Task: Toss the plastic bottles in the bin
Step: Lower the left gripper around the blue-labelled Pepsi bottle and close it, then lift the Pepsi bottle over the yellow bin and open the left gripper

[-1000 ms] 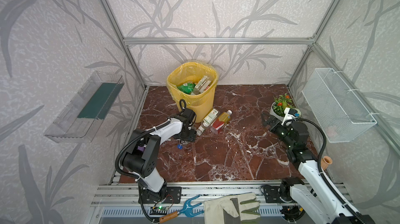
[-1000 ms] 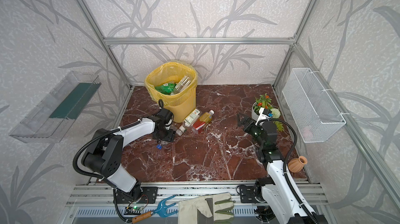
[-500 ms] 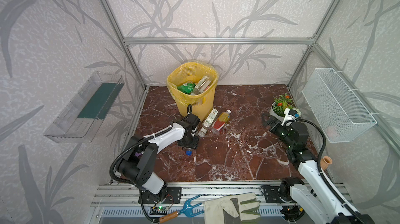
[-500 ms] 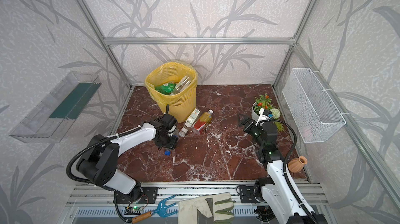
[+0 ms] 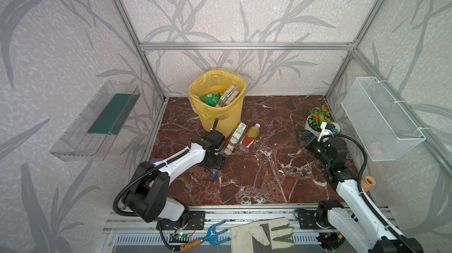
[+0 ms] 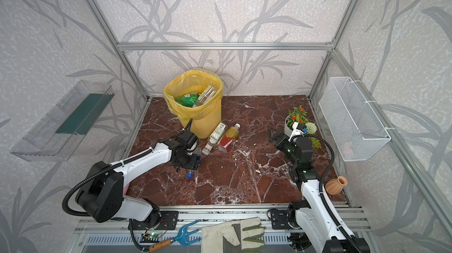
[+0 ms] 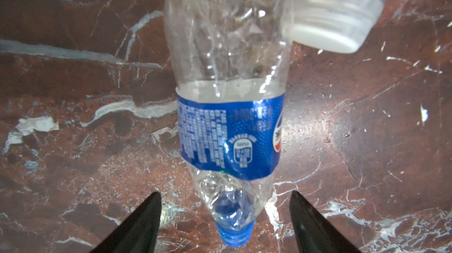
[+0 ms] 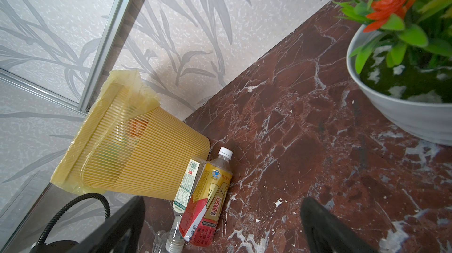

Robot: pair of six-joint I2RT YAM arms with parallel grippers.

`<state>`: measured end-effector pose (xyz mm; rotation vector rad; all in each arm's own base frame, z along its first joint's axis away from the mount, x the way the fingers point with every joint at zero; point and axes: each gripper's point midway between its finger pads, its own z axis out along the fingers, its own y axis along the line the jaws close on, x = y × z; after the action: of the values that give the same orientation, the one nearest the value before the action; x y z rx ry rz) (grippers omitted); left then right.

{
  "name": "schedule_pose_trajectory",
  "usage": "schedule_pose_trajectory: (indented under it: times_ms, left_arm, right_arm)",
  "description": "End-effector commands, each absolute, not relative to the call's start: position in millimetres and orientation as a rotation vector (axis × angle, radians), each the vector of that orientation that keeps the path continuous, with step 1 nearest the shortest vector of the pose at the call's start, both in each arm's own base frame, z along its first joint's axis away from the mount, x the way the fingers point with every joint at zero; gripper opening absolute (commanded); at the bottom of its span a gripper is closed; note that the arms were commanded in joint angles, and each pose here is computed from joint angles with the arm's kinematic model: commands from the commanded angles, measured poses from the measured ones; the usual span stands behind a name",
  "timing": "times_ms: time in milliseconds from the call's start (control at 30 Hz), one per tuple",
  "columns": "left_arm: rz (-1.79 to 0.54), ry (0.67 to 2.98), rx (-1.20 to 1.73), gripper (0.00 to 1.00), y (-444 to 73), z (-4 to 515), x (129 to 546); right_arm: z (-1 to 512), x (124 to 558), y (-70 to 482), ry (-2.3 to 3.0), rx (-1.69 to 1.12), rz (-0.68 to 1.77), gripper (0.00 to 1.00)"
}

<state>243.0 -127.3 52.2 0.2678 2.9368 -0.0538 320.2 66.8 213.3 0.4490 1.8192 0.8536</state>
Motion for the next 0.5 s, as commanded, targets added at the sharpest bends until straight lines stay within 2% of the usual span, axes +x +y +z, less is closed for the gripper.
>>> schedule_pose_trajectory:
  times_ms: [0, 467]
  left_arm:
    - [-0.077, 2.884, 0.217, 0.84, -137, 53, 263]
    - [-0.013, 2.789, 0.104, 0.82, -137, 38, 296]
  right_arm:
    - [217, 319, 66, 1.795, 0.439, 0.865, 0.99]
    - [212, 317, 64, 1.807, 0.447, 0.861, 0.99]
